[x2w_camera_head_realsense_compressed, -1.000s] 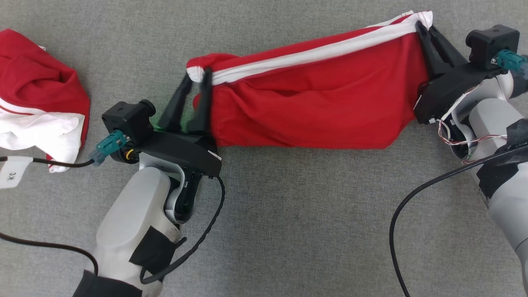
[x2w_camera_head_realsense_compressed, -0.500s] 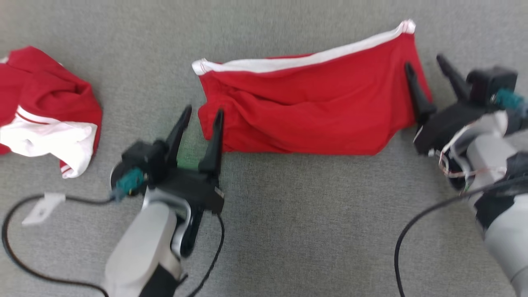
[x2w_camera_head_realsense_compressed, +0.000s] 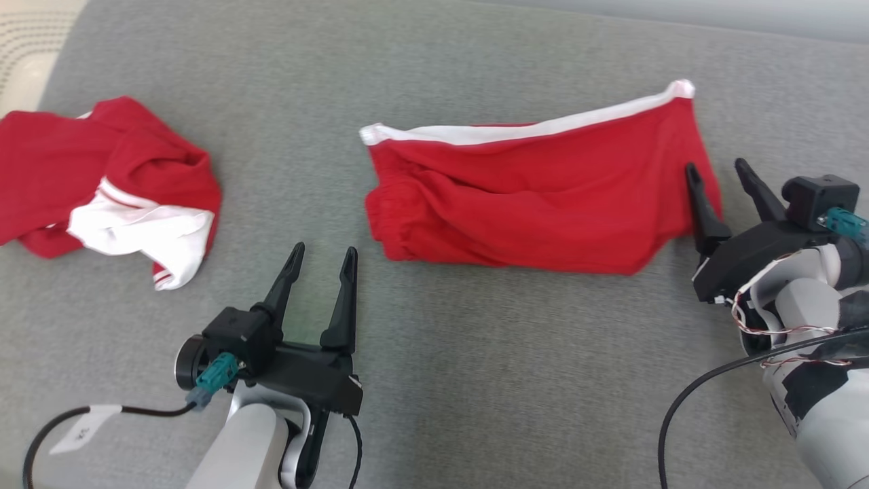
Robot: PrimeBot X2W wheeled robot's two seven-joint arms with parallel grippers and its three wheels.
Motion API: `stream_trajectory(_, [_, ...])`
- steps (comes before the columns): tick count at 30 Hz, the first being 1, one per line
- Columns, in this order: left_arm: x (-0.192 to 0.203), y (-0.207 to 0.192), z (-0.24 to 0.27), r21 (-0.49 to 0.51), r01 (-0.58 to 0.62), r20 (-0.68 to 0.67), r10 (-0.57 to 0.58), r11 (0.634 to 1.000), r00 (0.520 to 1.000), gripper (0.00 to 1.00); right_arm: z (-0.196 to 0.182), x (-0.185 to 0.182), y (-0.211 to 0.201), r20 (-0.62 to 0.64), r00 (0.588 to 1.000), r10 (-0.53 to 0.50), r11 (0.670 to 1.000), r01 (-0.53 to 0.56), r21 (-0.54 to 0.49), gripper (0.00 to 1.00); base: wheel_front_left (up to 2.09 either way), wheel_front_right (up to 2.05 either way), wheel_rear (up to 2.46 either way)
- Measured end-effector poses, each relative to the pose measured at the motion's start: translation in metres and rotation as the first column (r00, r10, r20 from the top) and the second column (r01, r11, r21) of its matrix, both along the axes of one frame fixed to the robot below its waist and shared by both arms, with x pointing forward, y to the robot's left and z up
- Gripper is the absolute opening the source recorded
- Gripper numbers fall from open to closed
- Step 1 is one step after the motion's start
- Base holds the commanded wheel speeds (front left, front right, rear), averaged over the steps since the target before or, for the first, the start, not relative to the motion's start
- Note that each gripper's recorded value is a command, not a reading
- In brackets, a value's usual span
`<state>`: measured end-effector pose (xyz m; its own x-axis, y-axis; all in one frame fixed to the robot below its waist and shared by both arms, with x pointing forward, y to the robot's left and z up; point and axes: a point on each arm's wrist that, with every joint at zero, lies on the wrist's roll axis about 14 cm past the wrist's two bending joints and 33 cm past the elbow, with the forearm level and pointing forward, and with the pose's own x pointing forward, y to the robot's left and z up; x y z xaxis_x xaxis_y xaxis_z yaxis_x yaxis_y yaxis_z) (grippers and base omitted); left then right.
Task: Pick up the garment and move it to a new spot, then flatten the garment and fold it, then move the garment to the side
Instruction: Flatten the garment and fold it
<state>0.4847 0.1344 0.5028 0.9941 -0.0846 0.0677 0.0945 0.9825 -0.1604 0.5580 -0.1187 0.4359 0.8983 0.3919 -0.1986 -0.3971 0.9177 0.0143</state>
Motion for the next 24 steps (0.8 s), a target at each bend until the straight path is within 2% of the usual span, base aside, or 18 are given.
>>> stream_trajectory(16, [-0.025,0.041,-0.007,0.037,-0.104,-0.025,0.105,0.994,0.994,1.00,-0.027,0.013,0.008,-0.092,0.993,-0.075,0.996,0.078,0.034,1.00,0.00,0.00,0.00])
stream_trajectory(17, [-0.025,0.042,-0.007,0.037,-0.106,-0.025,0.107,0.994,0.994,1.00,-0.028,0.012,0.007,-0.096,0.992,-0.080,0.996,0.083,0.030,0.89,0.00,0.00,0.00])
stream_trajectory(18, [-0.026,0.042,-0.007,0.038,-0.108,-0.025,0.109,0.993,0.994,1.00,-0.029,0.012,0.006,-0.101,0.991,-0.085,0.996,0.088,0.033,0.69,0.00,0.00,0.00])
stream_trajectory(19, [-0.027,0.043,-0.008,0.038,-0.109,-0.027,0.110,0.993,0.994,1.00,-0.029,0.011,0.006,-0.102,0.991,-0.087,0.995,0.091,0.035,0.37,0.00,0.00,0.00])
stream_trajectory(21, [-0.028,0.043,-0.010,0.036,-0.110,-0.034,0.112,0.993,0.993,1.00,-0.029,0.011,0.006,-0.103,0.990,-0.092,0.995,0.096,0.041,0.00,0.00,0.00,0.00])
stream_trajectory(24, [-0.028,0.042,-0.009,0.036,-0.108,-0.031,0.109,0.994,0.994,1.00,-0.028,0.009,0.006,-0.104,0.990,-0.096,0.994,0.102,0.050,0.00,0.00,0.00,0.00])
